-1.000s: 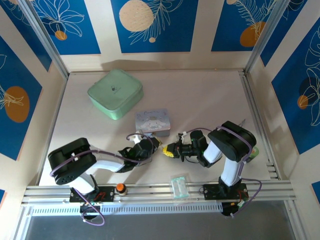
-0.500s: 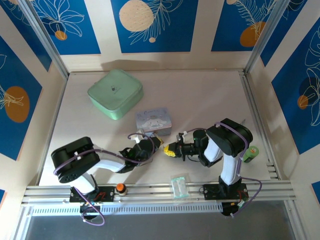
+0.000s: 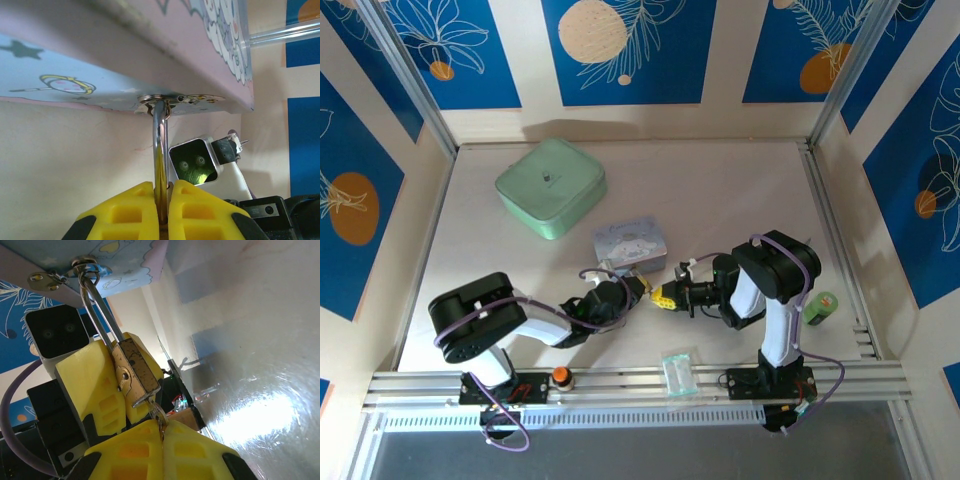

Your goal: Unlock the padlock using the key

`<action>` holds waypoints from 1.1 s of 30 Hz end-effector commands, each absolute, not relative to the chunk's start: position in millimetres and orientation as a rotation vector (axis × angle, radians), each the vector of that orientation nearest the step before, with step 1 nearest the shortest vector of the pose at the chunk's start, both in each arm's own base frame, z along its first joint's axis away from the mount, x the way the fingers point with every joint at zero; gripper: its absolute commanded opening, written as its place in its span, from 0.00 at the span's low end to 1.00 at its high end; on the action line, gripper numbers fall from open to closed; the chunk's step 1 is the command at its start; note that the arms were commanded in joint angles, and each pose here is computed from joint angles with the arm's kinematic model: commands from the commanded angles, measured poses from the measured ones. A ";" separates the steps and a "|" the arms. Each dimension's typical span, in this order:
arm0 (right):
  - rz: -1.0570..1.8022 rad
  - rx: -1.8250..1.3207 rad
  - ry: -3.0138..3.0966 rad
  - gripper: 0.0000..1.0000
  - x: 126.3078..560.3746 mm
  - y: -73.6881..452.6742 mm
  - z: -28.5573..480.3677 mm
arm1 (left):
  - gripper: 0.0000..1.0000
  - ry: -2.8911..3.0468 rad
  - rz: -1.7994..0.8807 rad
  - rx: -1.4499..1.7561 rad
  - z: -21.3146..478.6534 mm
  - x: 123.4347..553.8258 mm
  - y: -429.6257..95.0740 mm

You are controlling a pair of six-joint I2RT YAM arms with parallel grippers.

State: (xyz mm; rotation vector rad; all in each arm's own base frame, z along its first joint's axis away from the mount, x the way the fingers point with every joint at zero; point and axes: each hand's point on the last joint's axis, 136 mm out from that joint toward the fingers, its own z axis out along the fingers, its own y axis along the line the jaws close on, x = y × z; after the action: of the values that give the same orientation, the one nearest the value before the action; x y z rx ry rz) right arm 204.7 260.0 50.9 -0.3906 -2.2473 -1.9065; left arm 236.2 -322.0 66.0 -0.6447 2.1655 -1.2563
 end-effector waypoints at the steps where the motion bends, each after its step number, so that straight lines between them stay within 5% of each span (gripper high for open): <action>1: -1.870 -0.567 -2.294 0.00 221.7 253.6 34.5 | 0.00 2.179 -1.386 -0.549 84.6 223.0 -343.3; 13: -1.988 -0.644 -2.330 0.00 241.7 262.0 64.2 | 0.00 2.205 -1.389 -0.550 80.2 218.1 -343.2; 33: -1.953 -0.659 -2.397 0.21 236.2 251.6 48.8 | 0.00 2.244 -1.284 -0.602 64.0 221.7 -326.0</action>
State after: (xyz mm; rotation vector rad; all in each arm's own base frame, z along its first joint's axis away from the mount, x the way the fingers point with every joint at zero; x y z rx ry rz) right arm 225.3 258.3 48.1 -0.6173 -2.3388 -1.9064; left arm 232.6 -320.8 59.7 -0.6454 2.2030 -1.2460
